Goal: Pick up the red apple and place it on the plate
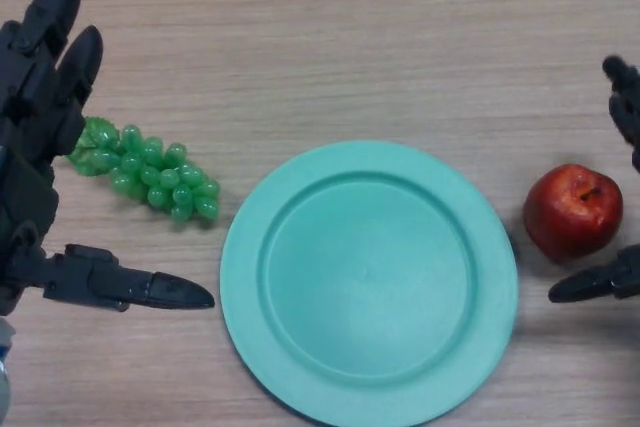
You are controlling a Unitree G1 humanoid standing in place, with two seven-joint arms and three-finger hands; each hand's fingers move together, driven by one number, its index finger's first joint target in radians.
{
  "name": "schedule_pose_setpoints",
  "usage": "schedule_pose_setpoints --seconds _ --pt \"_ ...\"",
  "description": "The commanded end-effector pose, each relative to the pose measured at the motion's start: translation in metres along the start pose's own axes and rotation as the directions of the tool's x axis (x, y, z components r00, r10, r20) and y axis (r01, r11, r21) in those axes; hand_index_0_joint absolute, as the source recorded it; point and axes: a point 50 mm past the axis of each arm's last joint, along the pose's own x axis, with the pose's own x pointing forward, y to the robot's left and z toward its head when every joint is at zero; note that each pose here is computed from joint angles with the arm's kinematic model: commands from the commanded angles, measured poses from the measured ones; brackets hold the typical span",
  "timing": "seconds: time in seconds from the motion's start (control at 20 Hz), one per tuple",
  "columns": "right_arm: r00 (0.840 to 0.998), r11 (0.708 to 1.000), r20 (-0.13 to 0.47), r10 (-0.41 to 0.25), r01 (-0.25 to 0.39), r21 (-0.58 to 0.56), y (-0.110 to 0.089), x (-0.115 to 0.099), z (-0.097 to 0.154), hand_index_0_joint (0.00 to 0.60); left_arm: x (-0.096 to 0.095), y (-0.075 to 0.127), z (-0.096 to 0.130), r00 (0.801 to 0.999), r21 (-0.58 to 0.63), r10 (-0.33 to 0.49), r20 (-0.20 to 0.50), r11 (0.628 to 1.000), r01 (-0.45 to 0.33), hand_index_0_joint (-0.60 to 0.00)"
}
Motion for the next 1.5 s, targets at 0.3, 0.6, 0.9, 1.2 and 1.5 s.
schedule_pose_setpoints --seconds 0.3,0.6,0.9,1.2,1.5 --pt "0.992 0.997 0.12 -0.045 0.053 -0.062 -0.029 0.01 0.015 0.6 -0.006 0.011 0.027 0.974 0.149 0.039 0.222 0.986 -0.073 0.0" --pt "0.991 0.997 0.129 -0.019 0.029 -0.076 -0.026 0.008 0.037 0.6 -0.008 0.012 0.026 0.969 0.166 0.054 0.242 0.981 -0.096 0.0" --pt "0.981 0.968 0.167 0.1 -0.135 0.211 0.022 -0.002 0.103 0.6 -0.006 0.01 0.03 0.97 0.159 0.038 0.24 0.984 -0.078 0.0" --pt "0.955 0.964 0.196 0.222 -0.245 0.103 0.083 -0.005 0.094 0.6 -0.007 0.016 0.035 0.968 0.126 0.038 0.247 0.99 -0.071 0.0" --pt "0.961 0.965 0.115 0.25 -0.257 0.051 0.101 -0.003 0.074 0.6 -0.009 0.019 0.035 0.961 0.128 0.025 0.275 0.99 -0.062 0.0"
